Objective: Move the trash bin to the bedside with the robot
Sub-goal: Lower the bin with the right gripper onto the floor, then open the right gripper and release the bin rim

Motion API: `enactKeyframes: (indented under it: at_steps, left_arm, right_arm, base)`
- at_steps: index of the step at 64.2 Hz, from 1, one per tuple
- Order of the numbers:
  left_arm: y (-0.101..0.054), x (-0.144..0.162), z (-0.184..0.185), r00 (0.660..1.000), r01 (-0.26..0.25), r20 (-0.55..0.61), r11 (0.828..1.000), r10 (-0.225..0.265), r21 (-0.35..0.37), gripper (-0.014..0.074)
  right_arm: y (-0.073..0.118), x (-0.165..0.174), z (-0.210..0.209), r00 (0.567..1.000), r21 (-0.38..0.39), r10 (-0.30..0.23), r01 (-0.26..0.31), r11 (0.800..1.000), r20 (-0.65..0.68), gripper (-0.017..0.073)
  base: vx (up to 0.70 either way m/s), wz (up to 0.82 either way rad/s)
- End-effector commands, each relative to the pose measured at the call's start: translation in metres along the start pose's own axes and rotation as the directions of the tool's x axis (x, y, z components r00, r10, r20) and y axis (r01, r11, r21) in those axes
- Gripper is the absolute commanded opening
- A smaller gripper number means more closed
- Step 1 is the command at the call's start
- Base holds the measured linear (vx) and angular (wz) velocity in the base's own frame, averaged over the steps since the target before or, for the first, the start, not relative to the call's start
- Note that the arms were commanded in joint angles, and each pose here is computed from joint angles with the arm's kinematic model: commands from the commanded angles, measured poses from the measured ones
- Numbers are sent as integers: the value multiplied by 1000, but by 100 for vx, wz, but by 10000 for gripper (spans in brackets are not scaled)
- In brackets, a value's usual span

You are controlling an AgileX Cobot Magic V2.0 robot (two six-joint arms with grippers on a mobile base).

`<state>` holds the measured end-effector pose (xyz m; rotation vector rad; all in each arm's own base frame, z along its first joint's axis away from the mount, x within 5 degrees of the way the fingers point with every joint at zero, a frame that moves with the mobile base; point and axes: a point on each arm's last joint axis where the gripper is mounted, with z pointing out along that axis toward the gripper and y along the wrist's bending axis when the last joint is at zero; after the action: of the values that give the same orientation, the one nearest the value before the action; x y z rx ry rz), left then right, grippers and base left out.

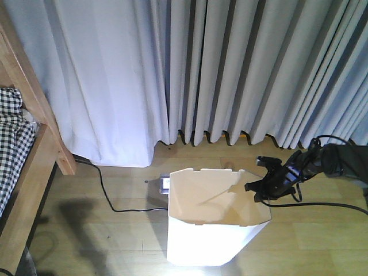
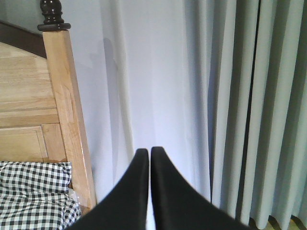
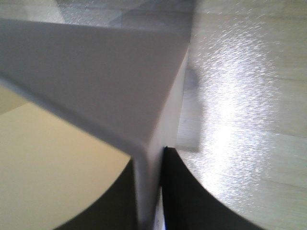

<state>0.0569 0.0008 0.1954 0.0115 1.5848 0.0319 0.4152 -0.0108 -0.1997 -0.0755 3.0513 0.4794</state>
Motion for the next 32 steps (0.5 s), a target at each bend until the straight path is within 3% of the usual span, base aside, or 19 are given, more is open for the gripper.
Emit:
enactKeyframes:
  at_steps: [1, 32]
  left_arm:
    - [0, -4, -1, 997, 23, 78, 1000, -24, 8, -6]
    - [0, -4, -1, 997, 23, 78, 1000, -24, 8, -6]
  right_arm:
    - [14, -32, -29, 999, -84, 2, 2, 996, 41, 32]
    - [6, -39, -9, 998, -67, -18, 22, 998, 58, 314]
  base:
    - [0, 0]
    - [0, 0]
